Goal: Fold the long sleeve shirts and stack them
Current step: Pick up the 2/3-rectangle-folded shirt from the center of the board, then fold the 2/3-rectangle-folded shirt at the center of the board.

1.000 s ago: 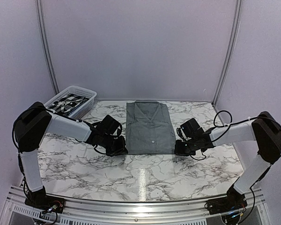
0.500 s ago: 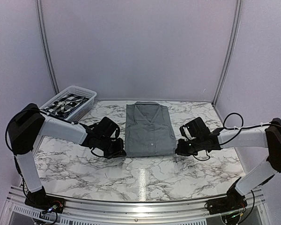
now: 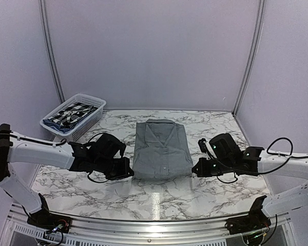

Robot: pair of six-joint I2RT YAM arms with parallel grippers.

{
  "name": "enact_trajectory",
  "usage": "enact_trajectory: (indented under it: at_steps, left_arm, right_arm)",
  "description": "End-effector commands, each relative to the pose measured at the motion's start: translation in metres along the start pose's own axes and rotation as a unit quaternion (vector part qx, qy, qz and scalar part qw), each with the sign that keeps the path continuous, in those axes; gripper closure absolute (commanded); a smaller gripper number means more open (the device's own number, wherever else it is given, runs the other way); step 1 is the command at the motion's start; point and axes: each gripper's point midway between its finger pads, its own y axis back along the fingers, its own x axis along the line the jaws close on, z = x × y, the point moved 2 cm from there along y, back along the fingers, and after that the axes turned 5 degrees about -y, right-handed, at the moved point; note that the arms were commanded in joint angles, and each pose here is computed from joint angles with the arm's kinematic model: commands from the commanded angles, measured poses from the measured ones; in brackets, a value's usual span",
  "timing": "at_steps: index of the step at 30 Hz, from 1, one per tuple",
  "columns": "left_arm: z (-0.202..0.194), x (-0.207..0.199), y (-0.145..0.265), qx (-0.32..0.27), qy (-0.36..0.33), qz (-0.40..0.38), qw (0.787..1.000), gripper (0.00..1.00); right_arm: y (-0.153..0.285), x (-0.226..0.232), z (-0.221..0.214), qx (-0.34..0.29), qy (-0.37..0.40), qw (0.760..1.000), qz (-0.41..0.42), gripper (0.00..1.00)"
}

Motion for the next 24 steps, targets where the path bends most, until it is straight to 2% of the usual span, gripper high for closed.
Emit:
enact_trajectory:
  at_steps: [1,6,9,13,16,19,24]
  left_arm:
    - [0.001,-0.009,0.032,-0.044,-0.015,0.017,0.999,1.00]
    - [0.026,-0.031,0.061,-0.082,-0.024,0.001,0.996,1.00]
    - [0.057,-0.039,0.064,-0.088,-0.027,0.000,0.996,1.00]
    - [0.122,-0.039,0.051,-0.100,-0.029,-0.008,0.995,1.00]
    - [0.180,-0.021,0.023,-0.101,-0.013,-0.006,0.995,1.00]
    - [0.224,-0.005,-0.022,-0.091,-0.009,-0.011,0.996,1.00]
    - [0.267,0.050,-0.101,-0.083,0.027,0.006,0.996,1.00]
  right_arm:
    - [0.025,0.011,0.002,-0.027,-0.011,1.000,-0.001,1.00]
    - [0.047,0.036,0.032,-0.060,0.000,0.998,0.016,1.00]
    - [0.049,0.048,0.075,-0.082,0.011,0.997,0.009,1.00]
    - [0.026,0.043,0.149,-0.123,0.022,0.992,-0.005,1.00]
    - [-0.017,0.028,0.198,-0.124,0.017,0.992,-0.007,1.00]
    - [-0.066,0.008,0.234,-0.119,0.007,0.993,-0.009,1.00]
    - [-0.127,-0.020,0.278,-0.133,-0.010,0.991,-0.001,1.00]
